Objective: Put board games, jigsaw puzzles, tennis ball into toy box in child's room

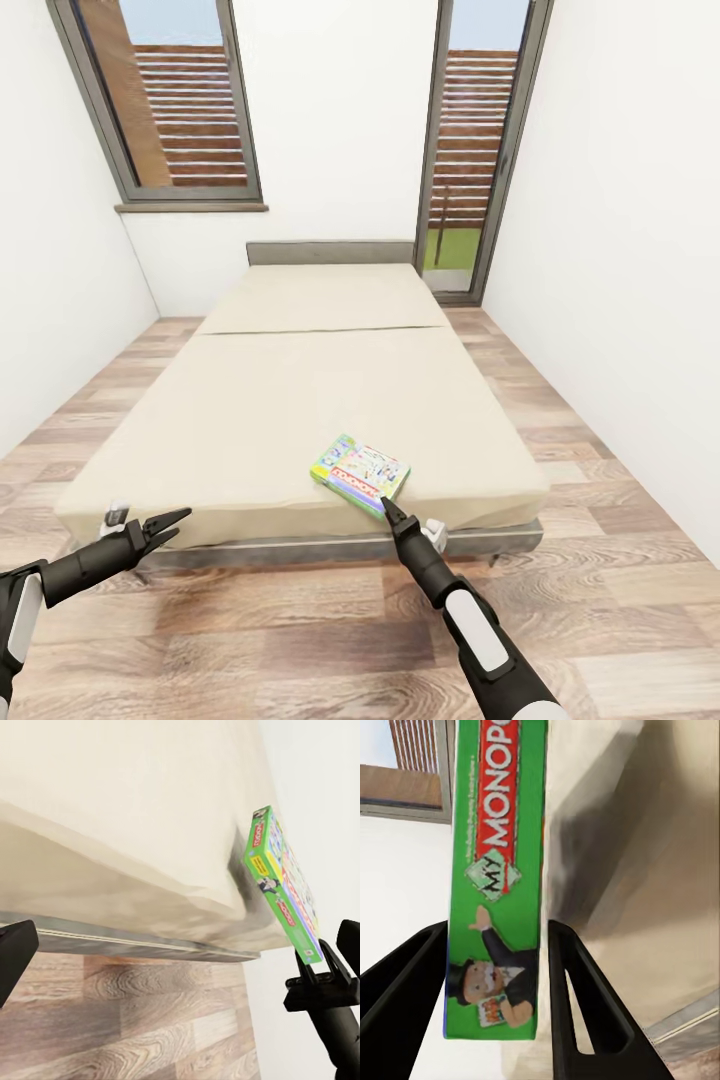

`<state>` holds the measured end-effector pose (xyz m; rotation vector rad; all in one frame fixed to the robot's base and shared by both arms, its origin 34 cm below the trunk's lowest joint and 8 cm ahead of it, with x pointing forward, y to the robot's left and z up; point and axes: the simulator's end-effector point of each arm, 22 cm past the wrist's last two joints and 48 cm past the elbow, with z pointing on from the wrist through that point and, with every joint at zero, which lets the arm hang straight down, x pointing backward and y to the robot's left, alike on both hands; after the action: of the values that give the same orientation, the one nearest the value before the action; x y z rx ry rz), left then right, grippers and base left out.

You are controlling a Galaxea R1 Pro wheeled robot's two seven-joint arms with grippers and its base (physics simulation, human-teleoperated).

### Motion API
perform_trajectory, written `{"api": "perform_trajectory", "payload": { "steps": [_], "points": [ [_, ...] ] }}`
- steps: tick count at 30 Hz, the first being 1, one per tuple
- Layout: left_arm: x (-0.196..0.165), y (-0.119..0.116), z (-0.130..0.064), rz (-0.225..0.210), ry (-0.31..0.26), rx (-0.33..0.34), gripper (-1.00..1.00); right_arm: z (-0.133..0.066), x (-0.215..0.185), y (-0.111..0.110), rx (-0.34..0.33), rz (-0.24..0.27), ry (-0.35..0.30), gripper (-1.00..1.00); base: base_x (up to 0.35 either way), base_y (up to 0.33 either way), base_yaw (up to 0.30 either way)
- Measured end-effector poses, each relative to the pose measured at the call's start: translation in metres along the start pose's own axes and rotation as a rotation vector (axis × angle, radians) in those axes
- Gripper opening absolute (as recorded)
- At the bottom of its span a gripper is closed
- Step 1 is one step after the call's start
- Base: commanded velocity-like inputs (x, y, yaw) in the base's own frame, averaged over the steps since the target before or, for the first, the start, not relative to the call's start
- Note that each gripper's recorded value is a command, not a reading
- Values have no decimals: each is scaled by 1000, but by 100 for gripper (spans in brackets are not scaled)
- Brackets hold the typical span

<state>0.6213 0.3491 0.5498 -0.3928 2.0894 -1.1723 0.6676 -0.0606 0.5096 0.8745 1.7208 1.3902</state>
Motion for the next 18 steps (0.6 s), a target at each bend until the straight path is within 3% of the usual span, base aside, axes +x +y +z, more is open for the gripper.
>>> {"api": "perform_trajectory", "payload": {
  "steps": [18],
  "points": [
    [-22, -32, -7, 1, 1, 0, 100, 7, 1, 57, -37, -33, 50, -100, 0, 0, 0]
  ]
}}
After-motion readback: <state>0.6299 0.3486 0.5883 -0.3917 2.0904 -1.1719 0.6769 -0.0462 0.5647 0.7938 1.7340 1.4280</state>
